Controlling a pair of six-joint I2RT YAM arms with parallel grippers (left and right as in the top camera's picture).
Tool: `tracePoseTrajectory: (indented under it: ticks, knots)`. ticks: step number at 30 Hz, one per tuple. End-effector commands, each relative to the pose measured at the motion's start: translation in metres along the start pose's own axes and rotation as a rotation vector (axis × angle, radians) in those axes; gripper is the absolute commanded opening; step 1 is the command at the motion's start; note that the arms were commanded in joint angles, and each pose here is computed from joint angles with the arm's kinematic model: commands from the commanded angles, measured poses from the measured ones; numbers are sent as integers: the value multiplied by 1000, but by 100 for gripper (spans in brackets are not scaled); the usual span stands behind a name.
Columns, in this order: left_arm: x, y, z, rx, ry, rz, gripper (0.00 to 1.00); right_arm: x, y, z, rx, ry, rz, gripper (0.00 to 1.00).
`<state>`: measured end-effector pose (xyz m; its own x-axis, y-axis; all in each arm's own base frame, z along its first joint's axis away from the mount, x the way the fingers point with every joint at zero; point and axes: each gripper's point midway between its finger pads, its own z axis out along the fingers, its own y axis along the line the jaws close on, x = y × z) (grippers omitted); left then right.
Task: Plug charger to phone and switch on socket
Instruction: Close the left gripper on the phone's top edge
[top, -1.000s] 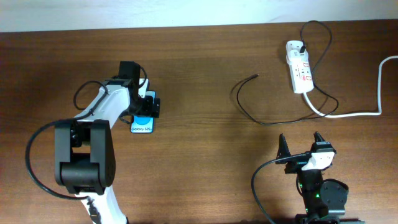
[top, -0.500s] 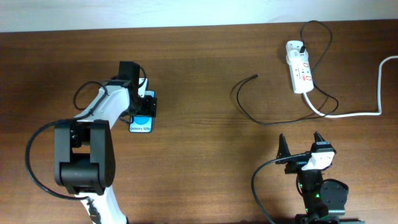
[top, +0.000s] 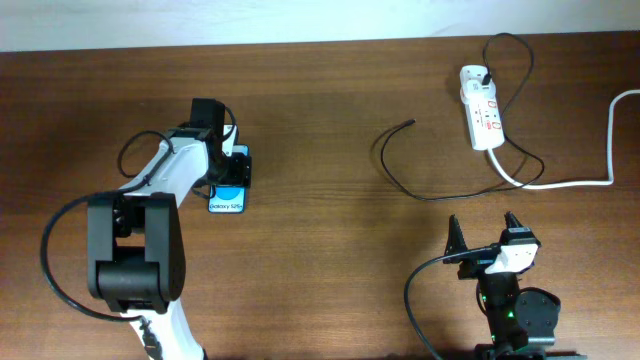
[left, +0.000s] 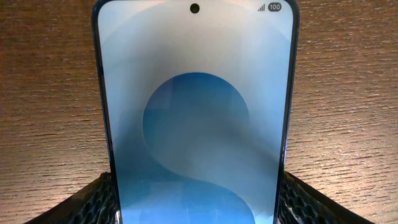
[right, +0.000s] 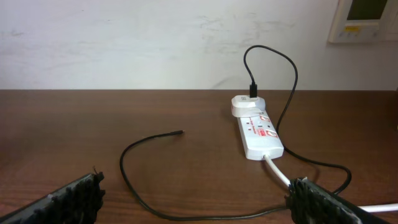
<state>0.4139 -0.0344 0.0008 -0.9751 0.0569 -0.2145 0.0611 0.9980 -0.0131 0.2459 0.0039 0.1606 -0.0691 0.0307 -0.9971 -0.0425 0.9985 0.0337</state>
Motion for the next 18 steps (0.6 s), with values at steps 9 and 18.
tracePoseTrajectory:
  ticks: [9, 18]
  knots:
    - [17, -4, 15, 27, 55, -23, 99, 3, 0, 0, -1, 3, 8, 98]
    - [17, -4, 15, 27, 55, -23, 99, 3, 0, 0, -1, 3, 8, 98]
